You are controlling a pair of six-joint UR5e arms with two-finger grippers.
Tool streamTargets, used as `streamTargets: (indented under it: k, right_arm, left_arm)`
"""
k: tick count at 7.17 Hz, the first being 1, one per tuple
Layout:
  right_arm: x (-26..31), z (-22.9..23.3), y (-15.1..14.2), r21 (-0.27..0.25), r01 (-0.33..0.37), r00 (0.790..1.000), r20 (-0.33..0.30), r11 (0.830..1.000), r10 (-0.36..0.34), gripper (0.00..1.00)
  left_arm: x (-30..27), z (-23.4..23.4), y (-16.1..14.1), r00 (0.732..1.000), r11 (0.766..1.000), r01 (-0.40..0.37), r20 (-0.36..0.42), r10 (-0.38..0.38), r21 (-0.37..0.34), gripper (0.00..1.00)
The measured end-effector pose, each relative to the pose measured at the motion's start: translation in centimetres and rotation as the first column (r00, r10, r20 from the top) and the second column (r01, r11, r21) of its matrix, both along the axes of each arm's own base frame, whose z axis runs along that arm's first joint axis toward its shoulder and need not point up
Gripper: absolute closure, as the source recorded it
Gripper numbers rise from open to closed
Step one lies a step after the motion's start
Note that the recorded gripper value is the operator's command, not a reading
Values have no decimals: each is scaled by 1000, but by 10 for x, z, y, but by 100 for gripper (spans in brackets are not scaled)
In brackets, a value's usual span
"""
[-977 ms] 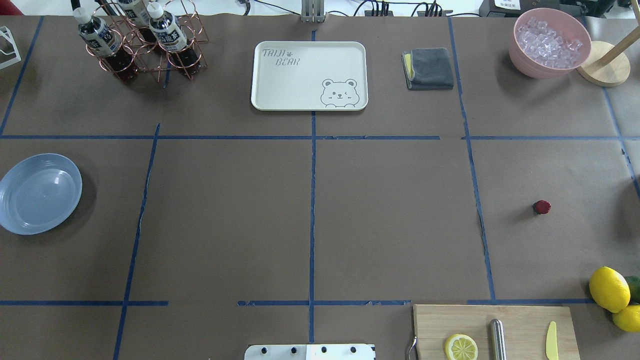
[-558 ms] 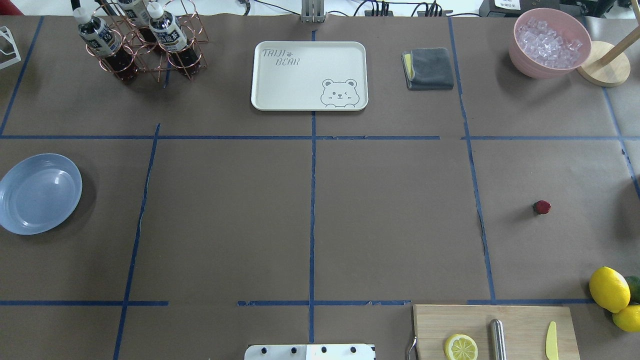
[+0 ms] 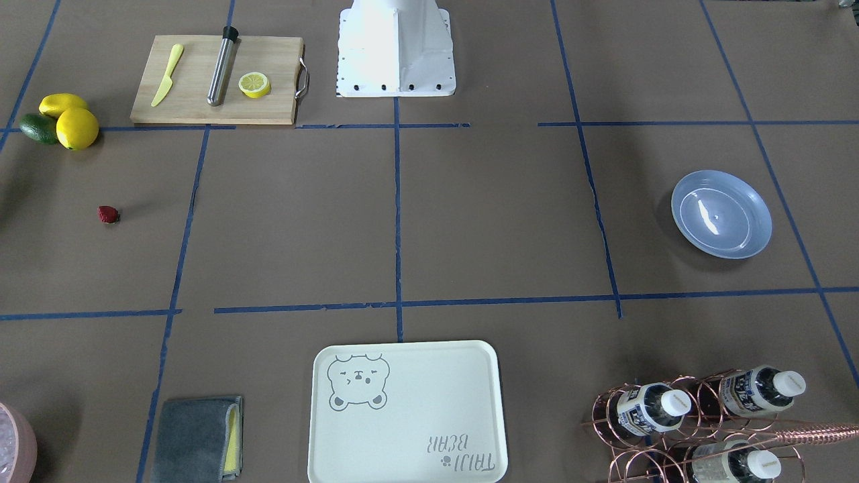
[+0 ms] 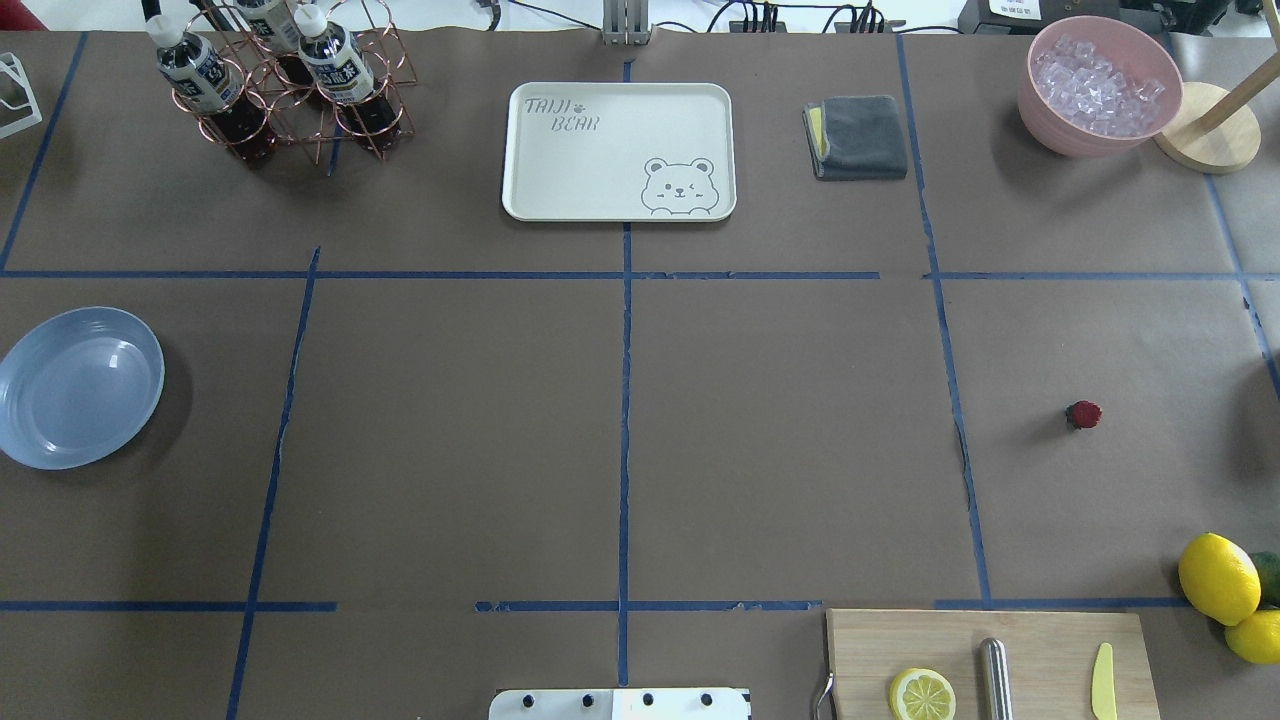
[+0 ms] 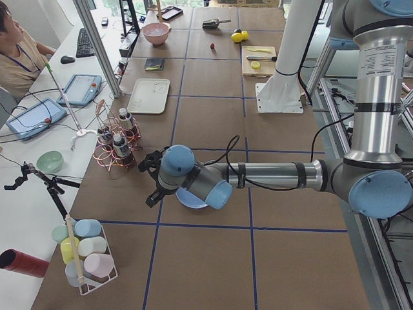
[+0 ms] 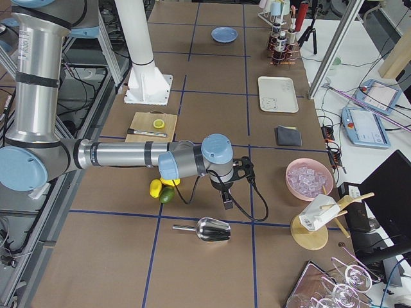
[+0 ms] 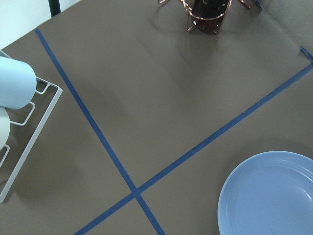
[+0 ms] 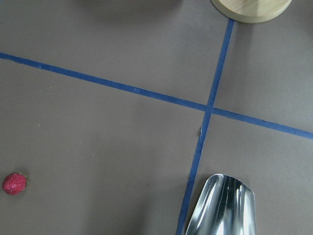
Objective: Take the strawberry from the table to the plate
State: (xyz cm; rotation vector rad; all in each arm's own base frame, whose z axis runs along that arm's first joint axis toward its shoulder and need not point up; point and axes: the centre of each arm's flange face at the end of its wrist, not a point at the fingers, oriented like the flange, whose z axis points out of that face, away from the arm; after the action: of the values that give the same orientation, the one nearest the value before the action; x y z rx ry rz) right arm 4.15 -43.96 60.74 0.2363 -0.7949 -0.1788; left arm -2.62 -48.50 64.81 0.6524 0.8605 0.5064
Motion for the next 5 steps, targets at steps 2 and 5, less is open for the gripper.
streamTargets:
  k: [2, 5]
  right_arm:
    - [0, 0, 0, 1, 0, 1000, 1, 1000, 0, 0]
    - [0, 0, 0, 1, 0, 1000, 1, 1000, 0, 0]
  left_arm:
    - [32, 26, 12, 994, 973, 43, -83, -64, -226, 0]
    - [76, 35, 28, 986, 947, 98, -102, -135, -307, 20]
